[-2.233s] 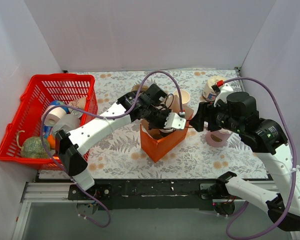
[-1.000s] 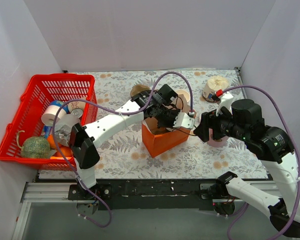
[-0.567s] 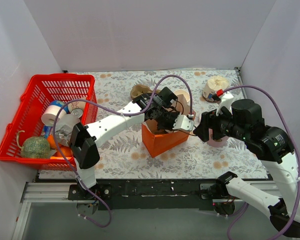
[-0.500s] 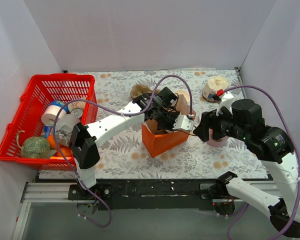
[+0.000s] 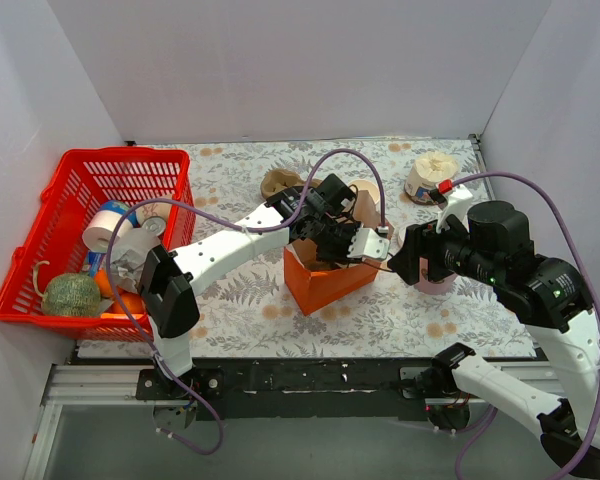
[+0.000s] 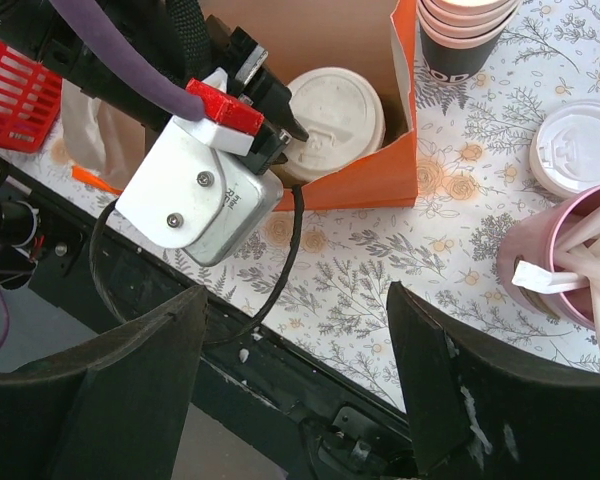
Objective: Pack the takeout coffee
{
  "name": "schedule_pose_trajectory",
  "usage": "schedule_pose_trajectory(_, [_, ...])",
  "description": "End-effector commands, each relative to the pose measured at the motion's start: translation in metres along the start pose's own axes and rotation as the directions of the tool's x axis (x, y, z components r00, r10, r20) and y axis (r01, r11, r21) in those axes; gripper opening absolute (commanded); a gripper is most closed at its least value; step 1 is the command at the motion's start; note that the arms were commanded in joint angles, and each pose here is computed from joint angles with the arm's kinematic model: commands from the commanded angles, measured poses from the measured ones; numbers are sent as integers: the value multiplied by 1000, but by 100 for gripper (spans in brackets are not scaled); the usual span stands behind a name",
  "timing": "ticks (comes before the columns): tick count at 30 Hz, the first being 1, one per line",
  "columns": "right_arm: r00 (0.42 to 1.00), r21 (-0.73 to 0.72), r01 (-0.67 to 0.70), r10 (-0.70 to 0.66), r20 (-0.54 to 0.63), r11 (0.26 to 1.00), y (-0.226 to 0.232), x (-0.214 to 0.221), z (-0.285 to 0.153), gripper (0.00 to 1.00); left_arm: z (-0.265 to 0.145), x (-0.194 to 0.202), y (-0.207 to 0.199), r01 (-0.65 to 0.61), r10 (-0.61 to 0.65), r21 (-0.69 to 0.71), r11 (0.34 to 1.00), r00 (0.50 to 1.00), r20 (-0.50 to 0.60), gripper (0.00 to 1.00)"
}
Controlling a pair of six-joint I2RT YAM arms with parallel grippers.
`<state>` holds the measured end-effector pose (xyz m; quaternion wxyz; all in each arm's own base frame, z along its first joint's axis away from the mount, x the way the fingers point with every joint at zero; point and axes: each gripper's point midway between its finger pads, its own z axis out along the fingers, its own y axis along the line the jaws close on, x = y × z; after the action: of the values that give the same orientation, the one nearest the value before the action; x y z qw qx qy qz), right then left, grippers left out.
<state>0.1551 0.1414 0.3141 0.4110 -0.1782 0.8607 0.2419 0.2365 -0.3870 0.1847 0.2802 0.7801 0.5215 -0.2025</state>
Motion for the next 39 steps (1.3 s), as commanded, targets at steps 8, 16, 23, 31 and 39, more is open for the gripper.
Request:
schedule_pose_trajectory(8, [998,-3,-7,8,58,1000,2,-12,-2,82,-47,-37,17,-15,25,-130,991,997,76,43])
schedule_pose_trajectory(16, [997,-11,-9,9,83,1000,4,-19,-2,84,-73,-55,27,-4,29,-210,978,993,118,50])
schedule_pose_trajectory(23, [994,-18,-39,41,98,999,6,-23,2,84,-92,-66,37,7,35,-287,958,990,138,58])
schedule_pose_trajectory(31, [972,13,-77,72,221,997,4,-54,-10,85,-135,-91,58,68,46,-454,888,971,233,76])
schedule_pose_trajectory(39, [902,69,-172,129,412,983,-7,-97,-38,94,-187,-129,59,186,58,-524,831,908,415,98])
